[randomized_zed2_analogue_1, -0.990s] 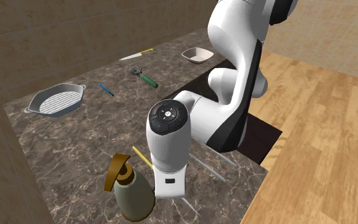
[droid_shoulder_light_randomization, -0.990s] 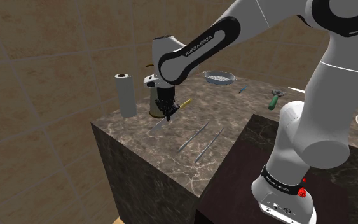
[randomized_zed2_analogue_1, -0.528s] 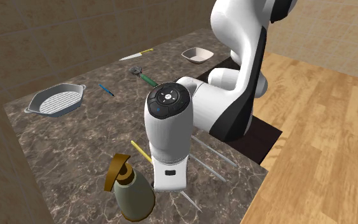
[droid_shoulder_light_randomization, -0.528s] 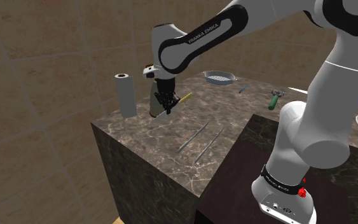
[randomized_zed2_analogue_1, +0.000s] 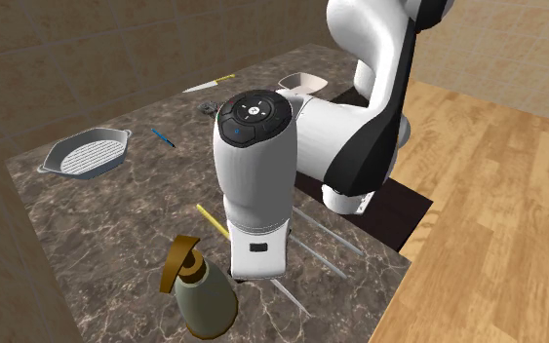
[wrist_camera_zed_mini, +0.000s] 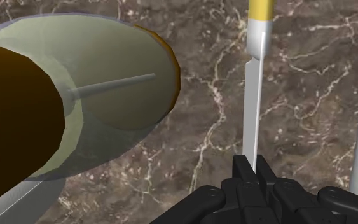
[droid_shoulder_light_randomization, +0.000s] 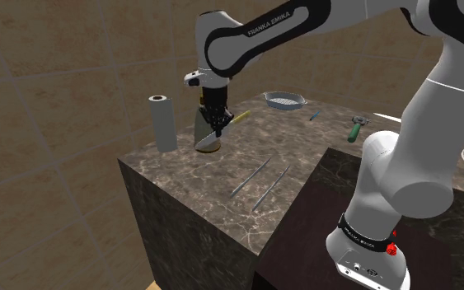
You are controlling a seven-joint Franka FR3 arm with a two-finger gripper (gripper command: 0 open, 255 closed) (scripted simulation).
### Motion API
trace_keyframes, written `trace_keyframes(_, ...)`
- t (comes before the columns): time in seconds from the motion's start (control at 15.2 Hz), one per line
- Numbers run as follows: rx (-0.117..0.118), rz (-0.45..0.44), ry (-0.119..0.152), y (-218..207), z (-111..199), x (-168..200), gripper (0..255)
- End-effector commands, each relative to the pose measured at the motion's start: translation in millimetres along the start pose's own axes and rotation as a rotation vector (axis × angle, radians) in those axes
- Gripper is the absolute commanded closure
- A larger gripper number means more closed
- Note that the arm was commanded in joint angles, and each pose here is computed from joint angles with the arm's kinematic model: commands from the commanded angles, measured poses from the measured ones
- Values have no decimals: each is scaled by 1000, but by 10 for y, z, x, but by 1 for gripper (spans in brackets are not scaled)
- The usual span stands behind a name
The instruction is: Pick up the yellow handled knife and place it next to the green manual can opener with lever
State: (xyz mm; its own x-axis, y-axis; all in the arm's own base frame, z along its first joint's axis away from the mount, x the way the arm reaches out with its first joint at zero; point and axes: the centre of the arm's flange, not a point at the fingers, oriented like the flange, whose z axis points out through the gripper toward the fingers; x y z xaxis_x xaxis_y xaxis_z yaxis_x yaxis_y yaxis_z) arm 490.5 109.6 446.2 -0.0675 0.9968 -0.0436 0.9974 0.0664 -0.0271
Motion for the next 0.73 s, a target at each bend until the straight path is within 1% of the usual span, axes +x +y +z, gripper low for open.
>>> trace_keyframes(0.0,1,0,0,-2,-101,0,255)
trace_keyframes(0.26,1,0,0,-8,-304,-9,255)
trace_keyframes(0.66,1,0,0,-542,-265,-593,255)
